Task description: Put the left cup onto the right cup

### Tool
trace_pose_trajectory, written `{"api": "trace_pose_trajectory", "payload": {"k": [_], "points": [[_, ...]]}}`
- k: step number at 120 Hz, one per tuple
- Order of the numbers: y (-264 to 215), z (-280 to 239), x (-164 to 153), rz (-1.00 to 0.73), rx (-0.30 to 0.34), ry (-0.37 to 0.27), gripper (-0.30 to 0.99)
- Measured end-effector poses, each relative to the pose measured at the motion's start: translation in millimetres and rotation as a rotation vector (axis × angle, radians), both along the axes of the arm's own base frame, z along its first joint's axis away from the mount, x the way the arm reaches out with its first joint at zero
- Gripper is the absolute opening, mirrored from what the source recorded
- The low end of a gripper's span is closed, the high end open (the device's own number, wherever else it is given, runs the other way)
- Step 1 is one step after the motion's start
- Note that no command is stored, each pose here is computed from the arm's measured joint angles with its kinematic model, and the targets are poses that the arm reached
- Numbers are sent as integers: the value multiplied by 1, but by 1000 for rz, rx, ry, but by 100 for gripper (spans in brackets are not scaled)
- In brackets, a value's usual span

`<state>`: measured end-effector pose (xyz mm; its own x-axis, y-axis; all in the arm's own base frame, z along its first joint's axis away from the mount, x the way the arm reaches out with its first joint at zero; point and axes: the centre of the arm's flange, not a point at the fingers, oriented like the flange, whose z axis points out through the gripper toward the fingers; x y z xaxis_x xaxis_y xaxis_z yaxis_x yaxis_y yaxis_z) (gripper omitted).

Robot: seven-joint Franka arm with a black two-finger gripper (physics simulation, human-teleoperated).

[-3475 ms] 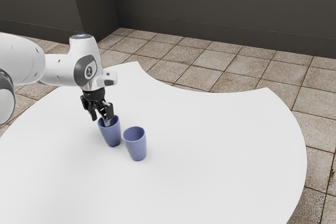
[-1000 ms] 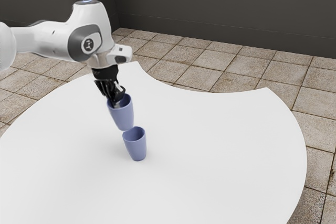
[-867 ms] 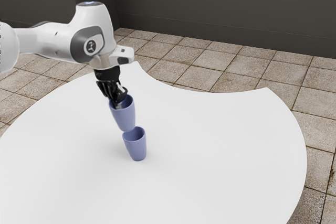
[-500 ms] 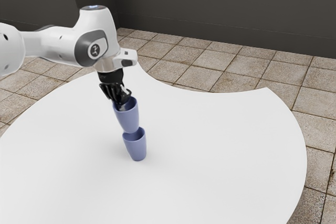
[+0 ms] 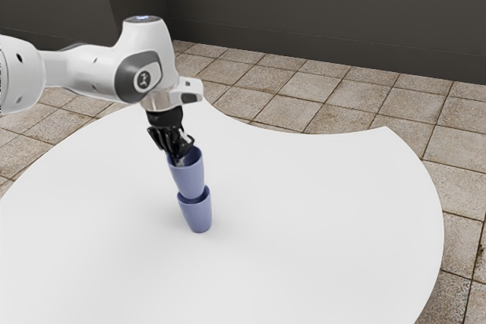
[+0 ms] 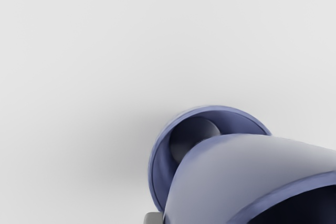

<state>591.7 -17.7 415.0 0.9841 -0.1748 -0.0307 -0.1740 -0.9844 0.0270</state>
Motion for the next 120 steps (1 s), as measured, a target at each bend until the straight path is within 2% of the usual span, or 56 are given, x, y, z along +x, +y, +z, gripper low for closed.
{"api": "trace_pose_trajectory", "payload": {"k": [92, 104, 120], "points": [[-1, -35, 7, 22, 12, 34, -9], [-1, -37, 8, 24, 8, 35, -1], [-2, -37, 8, 23, 2, 34, 26]]}}
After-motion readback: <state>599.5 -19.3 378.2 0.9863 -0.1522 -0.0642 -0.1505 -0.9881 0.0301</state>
